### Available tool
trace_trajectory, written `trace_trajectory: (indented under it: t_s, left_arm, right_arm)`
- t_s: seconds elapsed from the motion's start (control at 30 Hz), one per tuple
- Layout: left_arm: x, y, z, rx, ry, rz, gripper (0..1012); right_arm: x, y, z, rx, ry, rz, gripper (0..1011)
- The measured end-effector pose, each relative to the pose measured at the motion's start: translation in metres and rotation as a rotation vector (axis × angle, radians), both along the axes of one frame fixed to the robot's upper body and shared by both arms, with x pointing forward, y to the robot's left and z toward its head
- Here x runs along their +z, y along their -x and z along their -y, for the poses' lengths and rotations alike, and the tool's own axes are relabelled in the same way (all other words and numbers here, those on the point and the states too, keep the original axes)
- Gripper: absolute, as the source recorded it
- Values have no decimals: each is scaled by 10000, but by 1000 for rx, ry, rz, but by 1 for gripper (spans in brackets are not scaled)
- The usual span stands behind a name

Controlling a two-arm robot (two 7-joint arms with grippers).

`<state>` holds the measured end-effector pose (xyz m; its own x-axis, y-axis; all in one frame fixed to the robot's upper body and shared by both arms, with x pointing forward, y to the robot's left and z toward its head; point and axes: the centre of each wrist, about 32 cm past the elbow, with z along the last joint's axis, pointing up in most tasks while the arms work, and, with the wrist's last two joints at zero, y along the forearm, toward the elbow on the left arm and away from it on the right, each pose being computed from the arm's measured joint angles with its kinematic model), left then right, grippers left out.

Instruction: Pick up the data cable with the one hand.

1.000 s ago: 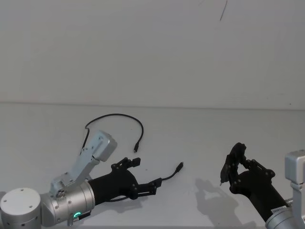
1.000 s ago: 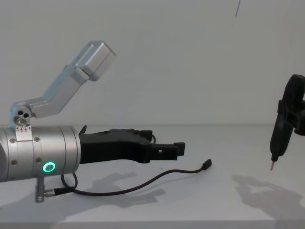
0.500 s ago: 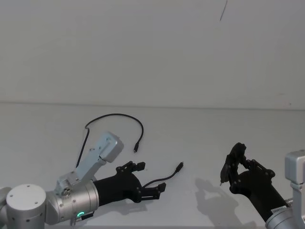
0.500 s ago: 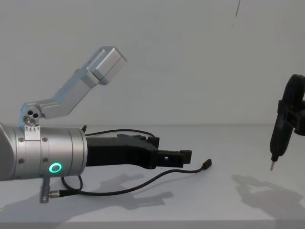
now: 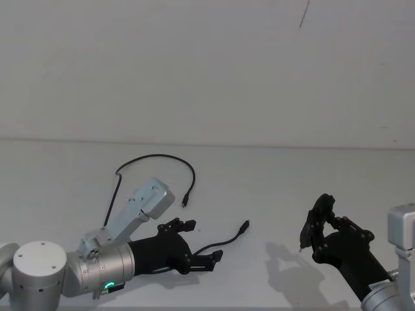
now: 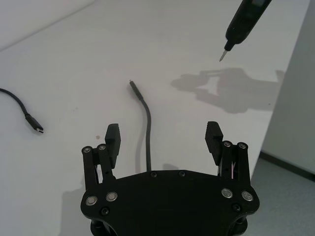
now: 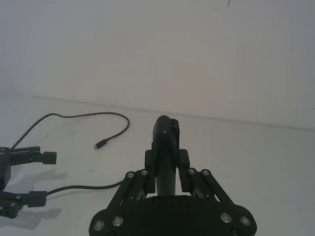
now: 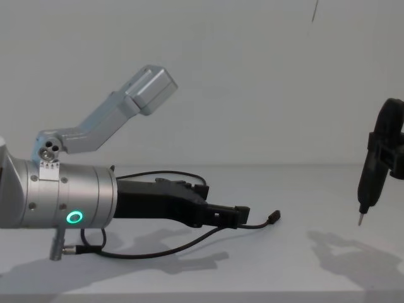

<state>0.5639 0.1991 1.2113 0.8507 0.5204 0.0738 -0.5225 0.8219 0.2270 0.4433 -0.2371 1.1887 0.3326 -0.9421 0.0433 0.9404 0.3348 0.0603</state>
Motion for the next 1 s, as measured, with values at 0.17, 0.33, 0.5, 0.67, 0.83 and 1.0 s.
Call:
trace_trajectory:
  t_s: [0.17, 0.33, 0.5, 0.67, 0.83, 1.0]
  left_arm:
    - [-3, -53, -7, 0, -17, -1, 1001]
    - [-20, -101, 1, -3, -20, -4, 1001]
    - [-51, -169, 31, -9, -16, -8, 1002]
    - [-85, -226, 54, -15, -13, -15, 1001]
    - [-112, -281, 79, -22, -9, -18, 1001]
    - [-138, -332, 102, -28, -9, -20, 1002]
  right_arm:
    - [0, 0, 0, 0, 0, 0, 269]
    - [0, 0, 0, 0, 0, 0, 269]
    - [0, 0, 0, 0, 0, 0, 269]
    - [0, 0, 0, 0, 0, 0, 269]
    - [0, 0, 0, 0, 0, 0, 269]
    - [0, 0, 0, 0, 0, 0, 269]
